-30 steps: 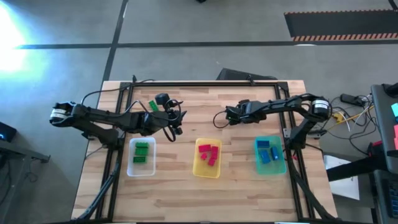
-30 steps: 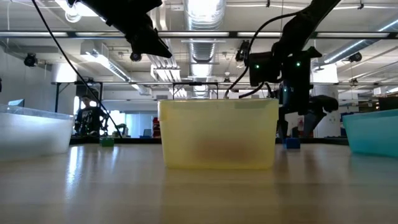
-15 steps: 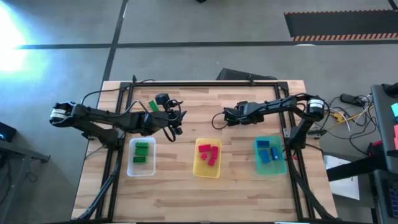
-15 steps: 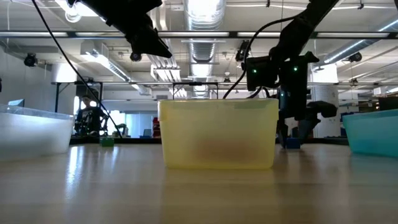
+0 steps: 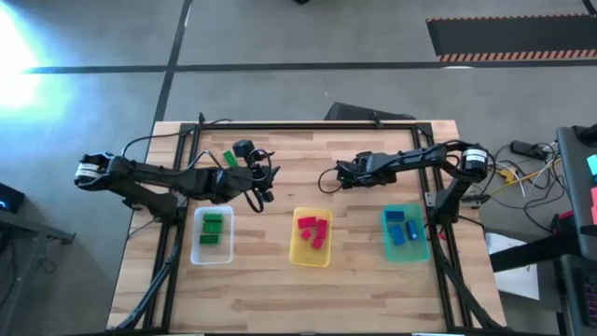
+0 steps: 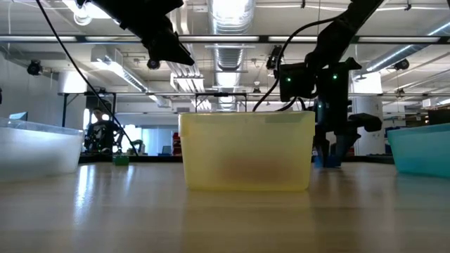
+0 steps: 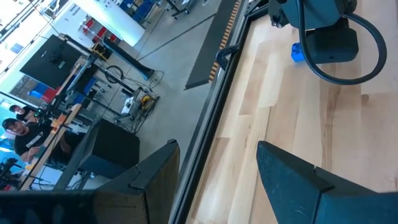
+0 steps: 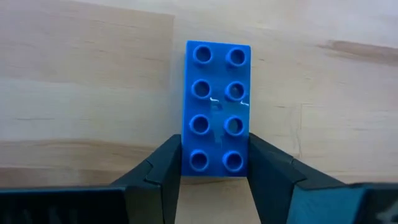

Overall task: Sort & place blocks by color
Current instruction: Put the blue game piece into the green bin, then put the green game piece into the transparent bin

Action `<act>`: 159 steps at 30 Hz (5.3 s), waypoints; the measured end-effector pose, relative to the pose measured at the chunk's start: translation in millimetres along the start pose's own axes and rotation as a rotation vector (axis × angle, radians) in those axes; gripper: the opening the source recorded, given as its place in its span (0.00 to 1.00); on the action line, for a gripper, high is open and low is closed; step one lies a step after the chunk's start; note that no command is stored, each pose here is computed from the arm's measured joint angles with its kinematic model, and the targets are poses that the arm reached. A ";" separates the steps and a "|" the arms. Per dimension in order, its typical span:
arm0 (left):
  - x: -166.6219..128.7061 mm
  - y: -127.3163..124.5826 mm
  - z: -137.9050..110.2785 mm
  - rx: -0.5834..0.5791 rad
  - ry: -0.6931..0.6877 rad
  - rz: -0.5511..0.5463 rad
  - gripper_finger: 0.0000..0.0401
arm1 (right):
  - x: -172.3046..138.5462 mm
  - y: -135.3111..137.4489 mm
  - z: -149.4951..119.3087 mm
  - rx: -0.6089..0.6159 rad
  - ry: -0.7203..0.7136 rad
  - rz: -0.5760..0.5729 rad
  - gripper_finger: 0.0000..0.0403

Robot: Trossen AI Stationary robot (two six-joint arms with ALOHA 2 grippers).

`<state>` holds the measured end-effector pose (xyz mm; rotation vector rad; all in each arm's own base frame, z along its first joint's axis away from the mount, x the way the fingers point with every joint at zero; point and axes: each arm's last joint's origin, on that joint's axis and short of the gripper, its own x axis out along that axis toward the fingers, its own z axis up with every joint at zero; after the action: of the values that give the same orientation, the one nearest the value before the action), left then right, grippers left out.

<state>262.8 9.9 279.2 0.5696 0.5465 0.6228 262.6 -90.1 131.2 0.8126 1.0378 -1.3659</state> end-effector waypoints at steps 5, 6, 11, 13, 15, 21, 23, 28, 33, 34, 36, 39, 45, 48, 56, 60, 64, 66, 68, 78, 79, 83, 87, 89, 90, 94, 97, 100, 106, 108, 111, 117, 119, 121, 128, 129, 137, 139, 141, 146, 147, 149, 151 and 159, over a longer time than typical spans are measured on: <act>0.0 0.0 0.0 0.000 0.000 0.000 0.49 | -9.1 0.0 4.5 -0.008 -0.025 0.020 0.33; 0.0 0.0 0.0 0.000 0.000 0.000 0.49 | -12.1 -0.2 5.9 -0.007 -0.036 0.028 0.33; 0.0 0.0 0.0 0.000 0.000 0.000 0.49 | -24.7 -0.9 11.5 -0.023 -0.061 0.061 0.33; 0.0 0.0 0.0 0.000 0.000 0.000 0.49 | -30.6 -1.3 14.1 -0.038 -0.070 0.073 0.33; 0.0 0.0 0.0 0.000 0.000 0.000 0.49 | -36.5 -3.0 15.3 -0.058 -0.076 0.074 0.33; 0.1 0.1 -0.1 0.000 0.001 0.001 0.49 | -64.3 -8.0 14.5 -0.118 -0.078 0.100 0.33; 0.1 0.1 -0.1 0.000 0.001 0.001 0.49 | -76.5 -11.0 11.7 -0.139 -0.074 0.109 0.33; 0.1 0.1 -0.1 0.001 0.001 0.000 0.49 | -105.9 -20.4 -2.0 -0.171 -0.055 0.147 0.33; 0.0 0.0 -0.1 0.001 0.001 0.000 0.49 | -126.7 -32.2 -26.3 -0.140 0.000 0.216 0.33; 0.1 0.0 -0.1 0.001 0.001 0.000 0.49 | -130.5 -34.9 -31.5 -0.135 0.014 0.225 0.33; 0.1 0.0 -0.1 0.001 0.001 0.000 0.49 | -137.9 -40.4 -41.0 -0.129 0.044 0.236 0.33; 0.1 0.1 -0.1 0.001 0.001 0.000 0.49 | -148.8 -49.0 -52.5 -0.122 0.119 0.271 0.33; 0.0 0.0 -0.1 0.001 0.001 0.000 0.49 | -164.5 -66.7 -70.1 -0.091 0.274 0.287 0.33; 0.0 0.0 -0.1 0.001 0.001 0.000 0.49 | -168.9 -73.9 -78.9 -0.107 0.362 0.260 0.33; 0.0 0.0 -0.1 0.001 0.001 0.000 0.49 | -174.2 -83.5 -99.8 -0.133 0.523 0.163 0.33; 0.0 0.1 0.0 0.000 0.000 0.000 0.49 | -172.5 -88.1 -107.9 -0.130 0.527 0.122 0.33; 0.0 0.1 0.0 0.000 0.000 0.001 0.49 | -161.2 -92.0 -118.1 -0.129 0.464 0.076 0.33; 0.0 0.1 0.0 0.000 0.000 0.000 0.49 | -153.6 -93.3 -125.4 -0.143 0.448 0.060 0.33; -0.1 0.1 0.0 0.000 0.000 0.000 0.49 | -146.2 -94.1 -132.9 -0.159 0.436 0.048 0.33; 0.0 0.2 0.0 0.000 0.000 0.001 0.49 | -117.4 -93.3 -160.9 -0.148 0.373 0.065 0.33; 0.0 0.2 0.0 0.000 0.000 0.001 0.49 | -116.2 -93.6 -161.9 -0.151 0.358 0.063 0.33; -0.1 0.1 0.0 -0.001 0.000 0.001 0.49 | -114.2 -93.3 -163.9 -0.160 0.330 0.067 0.33; 0.0 0.2 0.0 -0.001 0.000 0.001 0.49 | -112.2 -91.8 -165.3 -0.163 0.321 0.056 0.35; -0.1 0.1 0.0 -0.001 0.000 0.000 0.49 | -110.9 -90.9 -166.3 -0.165 0.319 0.047 0.37; 0.0 0.2 0.0 -0.001 0.000 0.001 0.49 | -110.2 -90.2 -166.9 -0.165 0.318 0.044 0.38; 0.0 0.2 0.0 -0.001 0.000 0.001 0.49 | -107.7 -87.6 -169.1 -0.176 0.315 0.038 0.41; -0.1 0.1 0.0 -0.001 0.000 0.000 0.49 | -107.2 -84.9 -170.7 -0.185 0.323 0.058 0.41; 0.0 0.2 0.0 -0.001 0.000 0.001 0.49 | -107.5 -83.9 -171.2 -0.196 0.328 0.072 0.40; -0.1 0.1 0.0 -0.001 0.000 0.000 0.49 | -107.7 -83.8 -171.2 -0.195 0.330 0.074 0.43; -0.1 0.1 0.0 -0.001 0.000 0.000 0.49 | -107.7 -83.7 -171.2 -0.195 0.331 0.074 0.45; -0.1 0.1 0.0 -0.001 0.000 0.001 0.49 | -107.7 -83.8 -171.2 -0.195 0.333 0.073 0.49; -0.1 0.1 0.0 -0.002 0.000 0.001 0.49 | -110.6 -86.9 -170.0 -0.200 0.375 0.068 0.54; 0.0 0.2 0.0 -0.002 0.000 0.001 0.49 | -114.7 -88.4 -168.1 -0.200 0.386 0.081 0.55; -0.1 0.1 0.0 -0.002 0.000 0.001 0.49 | -120.3 -89.7 -165.5 -0.196 0.390 0.099 0.55; 0.5 -0.4 0.1 -0.028 0.000 0.001 0.49 | -144.4 -93.2 -153.7 -0.207 0.332 0.121 0.54; 0.8 -0.7 0.1 -0.029 0.001 0.004 0.49 | -148.0 -93.7 -151.6 -0.215 0.312 0.121 0.54; 8.2 0.2 -4.7 -0.105 0.077 0.134 0.49 | -182.4 -84.6 -134.8 -0.317 0.021 0.299 0.54; 11.2 1.3 -6.3 -0.152 0.085 0.144 0.49 | -189.2 -82.3 -130.7 -0.359 -0.078 0.341 0.54; 15.5 1.6 -9.2 -0.217 0.101 0.155 0.49 | -194.5 -80.5 -127.0 -0.400 -0.180 0.370 0.54; 29.7 2.3 -24.6 -0.416 0.188 0.197 0.49 | -203.3 -77.7 -119.1 -0.515 -0.451 0.389 0.54; 33.1 3.0 -29.0 -0.467 0.211 0.213 0.49 | -204.2 -77.4 -118.1 -0.540 -0.496 0.385 0.54; 39.6 5.7 -39.5 -0.584 0.267 0.250 0.49 | -205.7 -77.0 -116.0 -0.575 -0.572 0.372 0.54; 45.5 7.2 -52.2 -0.693 0.339 0.283 0.49 | -208.3 -76.0 -113.4 -0.581 -0.641 0.366 0.54; 62.2 18.6 -113.0 -0.828 0.733 0.477 0.49 | -210.9 -74.2 -110.4 -0.596 -0.773 0.348 0.54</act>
<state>228.1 100.2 191.9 -0.3613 0.7674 1.4384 193.6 85.0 294.6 -0.0123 0.5857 -0.8651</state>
